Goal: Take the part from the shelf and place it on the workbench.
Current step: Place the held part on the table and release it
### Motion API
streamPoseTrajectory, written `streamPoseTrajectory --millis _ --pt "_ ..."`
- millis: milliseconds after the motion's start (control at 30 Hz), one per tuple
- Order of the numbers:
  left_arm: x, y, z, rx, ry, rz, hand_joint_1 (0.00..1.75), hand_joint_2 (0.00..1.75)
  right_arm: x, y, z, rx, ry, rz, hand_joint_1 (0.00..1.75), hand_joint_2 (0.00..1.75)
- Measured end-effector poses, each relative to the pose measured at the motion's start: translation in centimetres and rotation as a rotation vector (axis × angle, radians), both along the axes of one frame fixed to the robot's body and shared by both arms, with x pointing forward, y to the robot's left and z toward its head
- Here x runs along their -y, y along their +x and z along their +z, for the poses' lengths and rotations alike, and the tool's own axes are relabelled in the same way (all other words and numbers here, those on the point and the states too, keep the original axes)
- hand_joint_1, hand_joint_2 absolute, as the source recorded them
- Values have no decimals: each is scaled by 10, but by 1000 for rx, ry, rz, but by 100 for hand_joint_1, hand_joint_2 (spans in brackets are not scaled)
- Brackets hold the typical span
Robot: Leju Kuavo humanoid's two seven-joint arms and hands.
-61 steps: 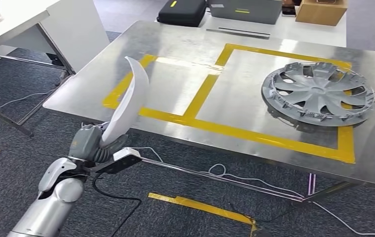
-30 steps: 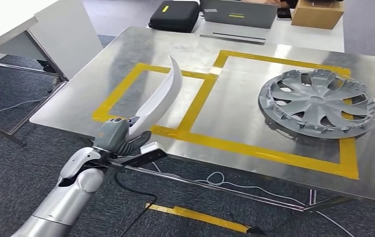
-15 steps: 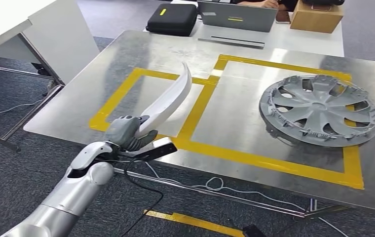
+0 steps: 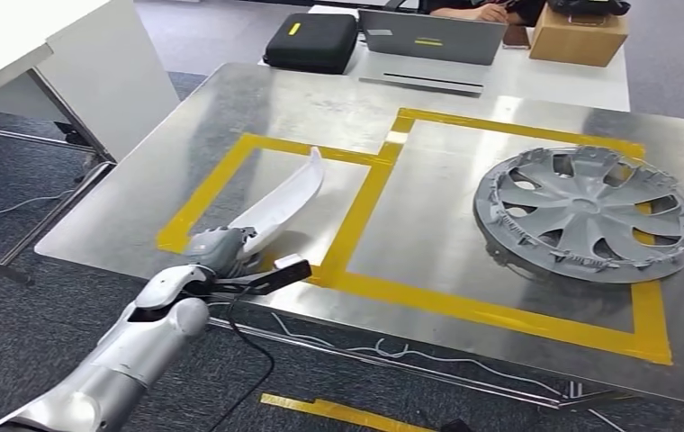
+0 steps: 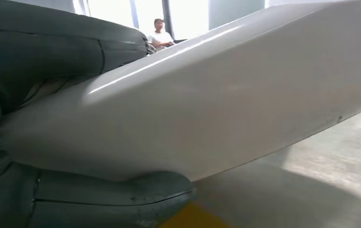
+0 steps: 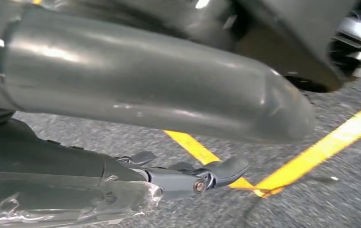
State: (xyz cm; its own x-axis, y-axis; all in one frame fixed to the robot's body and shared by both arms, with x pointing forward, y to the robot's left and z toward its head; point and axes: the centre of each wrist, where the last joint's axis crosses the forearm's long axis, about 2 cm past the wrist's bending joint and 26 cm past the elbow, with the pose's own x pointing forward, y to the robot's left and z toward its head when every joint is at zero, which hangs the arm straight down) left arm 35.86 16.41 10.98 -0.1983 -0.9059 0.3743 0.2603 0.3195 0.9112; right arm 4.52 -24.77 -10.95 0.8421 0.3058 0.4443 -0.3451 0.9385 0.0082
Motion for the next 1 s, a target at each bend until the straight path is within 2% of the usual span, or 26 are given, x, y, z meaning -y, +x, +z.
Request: streamPoseTrajectory --millis 167,333,633,800,933,967,1000 --pt "-6 15 7 30 42 76 175 175 0 -2 0 -9 -4 23 0 0" --pt "-2 25 17 56 64 73 175 175 -1 0 0 -13 -15 36 0 0" --pt "8 31 25 89 50 34 175 175 -17 0 2 -37 -36 83 0 0" --pt "11 39 32 95 139 46 175 175 -17 2 2 -35 -13 109 0 0" --pt "15 47 41 100 203 52 0 175 -13 3 2 -28 -2 122 0 0" --pt "17 49 43 102 216 51 0 175 -12 4 2 -26 -5 122 0 0" --pt "18 50 44 103 227 50 0 131 -12 4 2 -25 -8 121 0 0"
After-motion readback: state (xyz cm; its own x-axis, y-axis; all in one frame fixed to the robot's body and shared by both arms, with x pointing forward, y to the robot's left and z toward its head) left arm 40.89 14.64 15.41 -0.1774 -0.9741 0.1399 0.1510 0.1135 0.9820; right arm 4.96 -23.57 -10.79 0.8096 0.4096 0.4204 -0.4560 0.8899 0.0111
